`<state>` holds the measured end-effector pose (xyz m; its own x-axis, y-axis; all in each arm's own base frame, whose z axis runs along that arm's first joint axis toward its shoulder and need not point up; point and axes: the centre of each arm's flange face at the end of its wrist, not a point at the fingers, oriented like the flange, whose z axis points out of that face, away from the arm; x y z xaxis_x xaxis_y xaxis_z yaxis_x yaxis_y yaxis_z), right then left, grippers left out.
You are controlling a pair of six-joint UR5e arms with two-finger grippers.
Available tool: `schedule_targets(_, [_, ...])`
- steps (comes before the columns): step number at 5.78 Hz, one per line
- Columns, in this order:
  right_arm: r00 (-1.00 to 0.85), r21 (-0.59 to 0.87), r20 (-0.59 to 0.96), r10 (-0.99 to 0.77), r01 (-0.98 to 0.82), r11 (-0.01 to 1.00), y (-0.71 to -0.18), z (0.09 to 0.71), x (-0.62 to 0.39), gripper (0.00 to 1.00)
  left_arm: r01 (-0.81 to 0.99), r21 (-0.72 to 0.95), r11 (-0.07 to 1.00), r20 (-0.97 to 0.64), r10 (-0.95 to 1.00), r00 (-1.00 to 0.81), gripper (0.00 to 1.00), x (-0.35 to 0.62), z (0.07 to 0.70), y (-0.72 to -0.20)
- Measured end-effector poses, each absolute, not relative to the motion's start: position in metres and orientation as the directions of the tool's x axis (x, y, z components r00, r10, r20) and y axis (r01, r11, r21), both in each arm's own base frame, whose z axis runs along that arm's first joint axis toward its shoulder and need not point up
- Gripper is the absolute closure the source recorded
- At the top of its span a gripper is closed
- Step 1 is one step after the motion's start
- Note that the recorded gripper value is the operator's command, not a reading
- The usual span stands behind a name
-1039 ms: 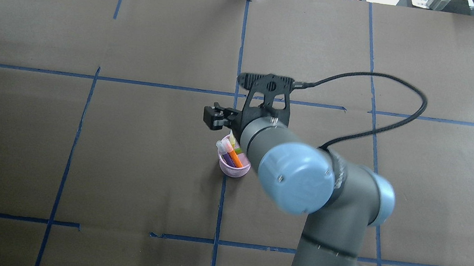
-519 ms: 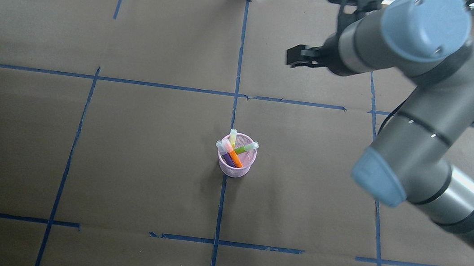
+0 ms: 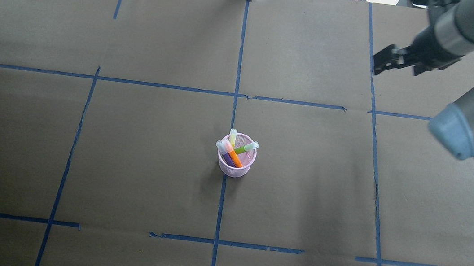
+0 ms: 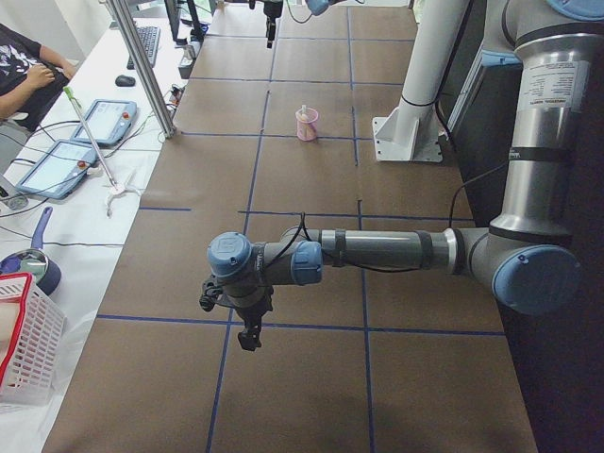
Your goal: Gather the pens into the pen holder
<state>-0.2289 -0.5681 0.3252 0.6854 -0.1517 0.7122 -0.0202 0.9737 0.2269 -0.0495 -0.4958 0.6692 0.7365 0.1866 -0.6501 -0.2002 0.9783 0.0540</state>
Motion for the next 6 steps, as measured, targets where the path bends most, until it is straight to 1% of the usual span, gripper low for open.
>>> schedule_targets(1, [0.69, 0.21, 0.7, -0.183, 0.046, 0.977, -0.591, 0.391, -0.173, 0.0, -0.2, 0.046, 0.979, -0.652, 0.181, 0.737, 0.0, -0.05, 0.665, -0.49])
schedule_targets(3, [0.699, 0.179, 0.675, -0.235, 0.154, 0.972, -0.602, 0.527, -0.078, 0.0, -0.202, 0.036, 0.979, -0.653, 0.176, 0.737, 0.0, -0.051, 0.665, -0.481])
schedule_targets(4, [0.7, 0.162, 0.674, -0.235, 0.171, 0.972, -0.595, 0.575, -0.039, 0.0, -0.202, 0.035, 0.979, -0.652, 0.176, 0.738, 0.0, -0.051, 0.666, -0.48])
schedule_targets(6, [0.686, 0.134, 0.701, -0.194, 0.141, 0.981, -0.563, 0.63, 0.023, 0.0, -0.202, 0.036, 0.979, -0.65, 0.176, 0.739, 0.0, -0.052, 0.665, -0.48])
